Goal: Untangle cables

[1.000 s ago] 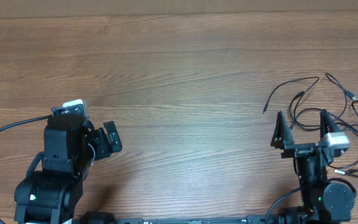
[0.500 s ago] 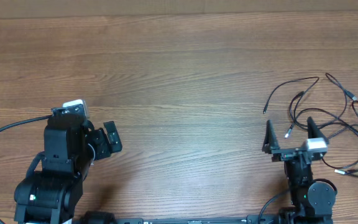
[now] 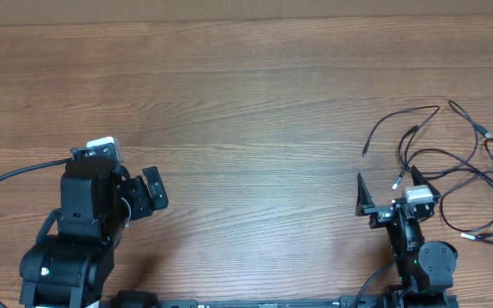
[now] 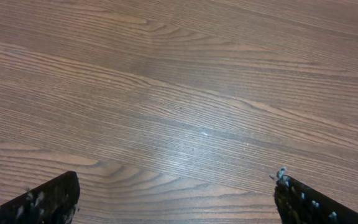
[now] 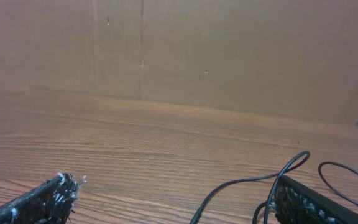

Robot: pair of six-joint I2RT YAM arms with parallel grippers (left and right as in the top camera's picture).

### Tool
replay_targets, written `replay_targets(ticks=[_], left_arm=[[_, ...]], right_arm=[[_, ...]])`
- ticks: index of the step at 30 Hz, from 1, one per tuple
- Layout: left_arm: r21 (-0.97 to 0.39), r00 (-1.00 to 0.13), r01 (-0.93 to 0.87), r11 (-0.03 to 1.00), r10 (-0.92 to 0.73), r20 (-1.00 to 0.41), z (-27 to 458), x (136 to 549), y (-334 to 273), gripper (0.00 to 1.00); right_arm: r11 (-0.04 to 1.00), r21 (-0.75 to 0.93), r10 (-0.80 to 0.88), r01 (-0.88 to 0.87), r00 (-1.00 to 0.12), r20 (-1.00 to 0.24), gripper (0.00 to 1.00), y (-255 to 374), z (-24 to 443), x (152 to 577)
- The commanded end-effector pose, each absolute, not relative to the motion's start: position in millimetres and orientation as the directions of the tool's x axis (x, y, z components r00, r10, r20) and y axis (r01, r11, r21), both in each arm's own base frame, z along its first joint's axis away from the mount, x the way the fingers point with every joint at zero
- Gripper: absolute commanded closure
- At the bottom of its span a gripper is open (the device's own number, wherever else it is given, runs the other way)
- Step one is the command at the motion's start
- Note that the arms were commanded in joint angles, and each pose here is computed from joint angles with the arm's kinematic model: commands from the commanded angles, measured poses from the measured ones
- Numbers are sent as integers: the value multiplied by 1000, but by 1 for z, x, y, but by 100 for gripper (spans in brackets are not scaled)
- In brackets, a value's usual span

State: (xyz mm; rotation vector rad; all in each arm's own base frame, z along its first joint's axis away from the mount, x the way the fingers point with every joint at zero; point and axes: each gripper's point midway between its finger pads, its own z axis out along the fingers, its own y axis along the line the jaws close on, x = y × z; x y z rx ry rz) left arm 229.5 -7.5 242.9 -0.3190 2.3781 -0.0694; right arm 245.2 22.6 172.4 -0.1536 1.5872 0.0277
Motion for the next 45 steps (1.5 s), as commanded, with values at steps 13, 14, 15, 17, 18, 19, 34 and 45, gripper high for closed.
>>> replay_targets(ticks=[13, 14, 15, 17, 18, 19, 34, 45], left_arm=[[-142, -701, -232, 962, -267, -662, 242, 229, -5, 0], [-142, -701, -232, 962, -267, -662, 242, 229, -5, 0], [-142, -701, -232, 962, -267, -662, 242, 229, -5, 0], [-142, -701, -232, 962, -267, -662, 242, 229, -5, 0], [-142, -701, -232, 962, -267, -662, 242, 229, -5, 0], [-142, -701, -232, 962, -267, -662, 242, 229, -5, 1], [-136, -684, -231, 963, -260, -682, 247, 226, -2, 0], [-211, -416, -159, 965, -259, -872, 242, 246, 1, 0]], right_arm=[[990, -83, -85, -118, -10, -996, 0, 23, 171, 245], [990, -83, -85, -118, -11, -996, 0, 23, 170, 245], [990, -83, -85, -118, -10, -996, 0, 23, 171, 245], [990, -83, -85, -118, -11, -996, 0, 23, 170, 245], [990, -83, -85, -118, -10, -996, 0, 23, 171, 245], [990, -83, -85, -118, -11, -996, 0, 23, 170, 245], [990, -83, -85, -118, -11, -996, 0, 23, 170, 245], [990, -83, -85, -118, -11, -996, 0, 23, 170, 245]])
